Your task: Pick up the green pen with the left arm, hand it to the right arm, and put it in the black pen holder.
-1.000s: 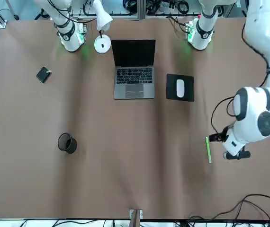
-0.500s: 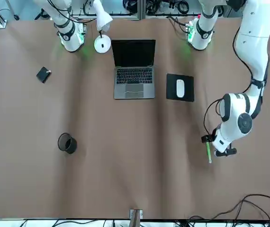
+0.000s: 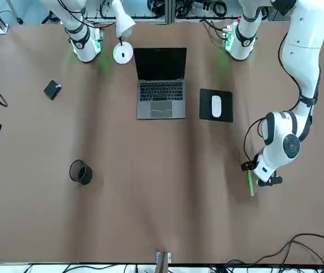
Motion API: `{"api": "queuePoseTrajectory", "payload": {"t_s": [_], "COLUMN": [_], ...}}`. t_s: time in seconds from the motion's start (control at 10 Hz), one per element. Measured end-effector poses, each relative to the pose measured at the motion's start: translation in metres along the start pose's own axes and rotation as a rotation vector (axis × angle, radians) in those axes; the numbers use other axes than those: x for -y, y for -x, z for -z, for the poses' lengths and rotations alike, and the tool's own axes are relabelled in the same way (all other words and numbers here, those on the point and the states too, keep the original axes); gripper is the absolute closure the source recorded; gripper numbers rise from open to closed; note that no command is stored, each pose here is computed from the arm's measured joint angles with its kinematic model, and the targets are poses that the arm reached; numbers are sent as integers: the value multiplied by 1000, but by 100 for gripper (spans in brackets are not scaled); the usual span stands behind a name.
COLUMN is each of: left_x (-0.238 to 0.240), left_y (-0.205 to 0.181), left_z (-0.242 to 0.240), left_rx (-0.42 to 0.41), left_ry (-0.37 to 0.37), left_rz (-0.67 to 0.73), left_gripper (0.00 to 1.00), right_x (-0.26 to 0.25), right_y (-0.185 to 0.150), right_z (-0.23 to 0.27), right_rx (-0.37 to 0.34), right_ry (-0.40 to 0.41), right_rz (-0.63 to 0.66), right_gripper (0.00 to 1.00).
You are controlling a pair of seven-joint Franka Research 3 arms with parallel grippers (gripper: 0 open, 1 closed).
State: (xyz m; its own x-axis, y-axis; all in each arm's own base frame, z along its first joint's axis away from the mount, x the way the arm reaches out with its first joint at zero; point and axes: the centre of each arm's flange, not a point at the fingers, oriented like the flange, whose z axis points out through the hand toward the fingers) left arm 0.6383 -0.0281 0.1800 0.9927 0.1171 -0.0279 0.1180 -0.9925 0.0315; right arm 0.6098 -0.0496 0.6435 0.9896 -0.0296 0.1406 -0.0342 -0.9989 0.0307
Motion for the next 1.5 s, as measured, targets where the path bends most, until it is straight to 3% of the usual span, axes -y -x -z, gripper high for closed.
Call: {"api": "queuePoseTrajectory", "payload": {"t_s": [0.3, 0.5, 0.8, 1.0, 1.2, 1.5], "left_x": [1, 5, -8, -29, -56, -114], "left_y": [0, -1, -8, -21, -24, -14], "left_z": [-4, -1, 16, 75, 142, 200], "left_rx": [3, -4, -48, -148, -243, -254], "left_ry": [-1, -4, 8, 32, 48, 43], "left_rz": [0, 5, -23, -77, -211, -491], "left_gripper": [45, 78, 82, 82, 82, 82], "right_x": [9, 16, 29, 42, 75, 151], "right_y": [2, 4, 8, 4, -1, -5], "right_z": [-3, -4, -13, -34, -53, -64], "right_rx": [30, 46, 105, 158, 215, 248], "right_ry": [-2, -2, -45, -127, -186, -243], "right_rz": [-116, -132, -135, -230, -376, -555], "right_gripper": [0, 0, 0, 0, 0, 0]}}
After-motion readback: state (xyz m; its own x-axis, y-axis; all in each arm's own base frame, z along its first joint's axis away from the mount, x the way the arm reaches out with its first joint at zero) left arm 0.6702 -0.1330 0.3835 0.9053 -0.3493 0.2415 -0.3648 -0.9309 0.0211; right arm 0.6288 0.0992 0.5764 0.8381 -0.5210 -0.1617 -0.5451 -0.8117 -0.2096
